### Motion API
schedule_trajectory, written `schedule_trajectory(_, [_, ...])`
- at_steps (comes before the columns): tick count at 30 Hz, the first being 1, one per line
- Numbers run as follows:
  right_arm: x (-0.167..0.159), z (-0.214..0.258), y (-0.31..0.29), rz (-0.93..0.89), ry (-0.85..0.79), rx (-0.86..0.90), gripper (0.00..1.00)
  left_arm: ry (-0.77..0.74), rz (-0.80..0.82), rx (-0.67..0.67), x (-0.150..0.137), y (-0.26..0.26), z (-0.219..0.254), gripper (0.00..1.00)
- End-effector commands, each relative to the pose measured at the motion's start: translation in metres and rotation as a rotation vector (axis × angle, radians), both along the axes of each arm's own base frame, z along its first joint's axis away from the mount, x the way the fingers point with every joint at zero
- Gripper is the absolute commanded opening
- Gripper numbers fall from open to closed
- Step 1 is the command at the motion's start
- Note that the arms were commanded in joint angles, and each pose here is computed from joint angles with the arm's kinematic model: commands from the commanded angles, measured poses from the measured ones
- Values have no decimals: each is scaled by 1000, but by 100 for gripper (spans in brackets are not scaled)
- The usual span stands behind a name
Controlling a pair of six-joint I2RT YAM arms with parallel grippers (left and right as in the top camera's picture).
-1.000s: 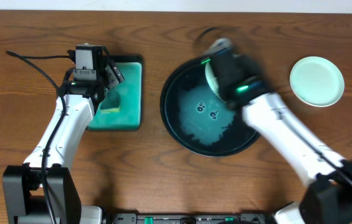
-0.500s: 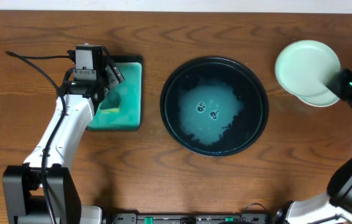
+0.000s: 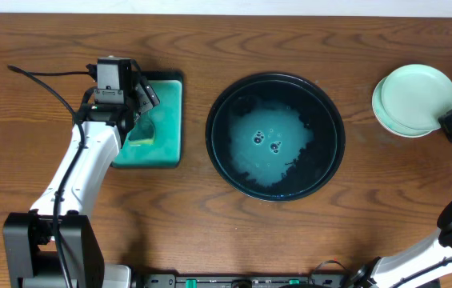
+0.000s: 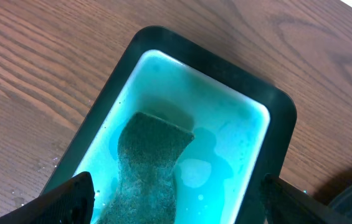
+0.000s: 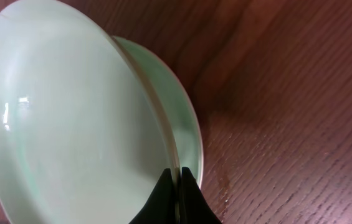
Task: Clean dirty plates on tray and stack at the side
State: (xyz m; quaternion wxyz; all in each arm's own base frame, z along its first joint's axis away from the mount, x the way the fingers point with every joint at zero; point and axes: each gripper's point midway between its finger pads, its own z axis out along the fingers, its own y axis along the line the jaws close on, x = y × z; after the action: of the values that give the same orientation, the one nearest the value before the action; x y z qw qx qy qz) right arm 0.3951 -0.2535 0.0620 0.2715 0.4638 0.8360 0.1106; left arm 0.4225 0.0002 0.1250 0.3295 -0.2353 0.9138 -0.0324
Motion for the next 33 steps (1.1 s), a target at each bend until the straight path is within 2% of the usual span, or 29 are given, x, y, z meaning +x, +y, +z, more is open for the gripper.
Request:
schedule_trajectory(1, [2,3,-3,-31,0,-5,1,6,-4,2,-1,1,-1,86])
schedule_trajectory(4, [3,2,1,-9,6,-10,3,6,-4,2,-1,1,-1,85])
schedule_trajectory(5, [4,2,3,-5,6,-10,14,6,-4,2,-1,1,-1,85])
schedule_trajectory(9, [10,5,16,76,-18,1,89,6,-4,2,-1,1,-1,86])
schedule_trajectory(10, [10,6,19,91,-22,14,99,6,-4,2,-1,1,-1,86])
schedule_trajectory(16, [-7,40,32,91,-19,26,99,6,-4,2,-1,1,-1,86])
schedule_trajectory(21, [-51,105,61,135,-1,-33,99,6,-4,2,-1,1,-1,86])
schedule_trajectory(26, [-95,147,97,208,18,-109,99,6,-4,2,-1,1,-1,86])
schedule_trajectory(33, [-138,172,173,335,-90,-185,99,6,-4,2,-1,1,-1,86])
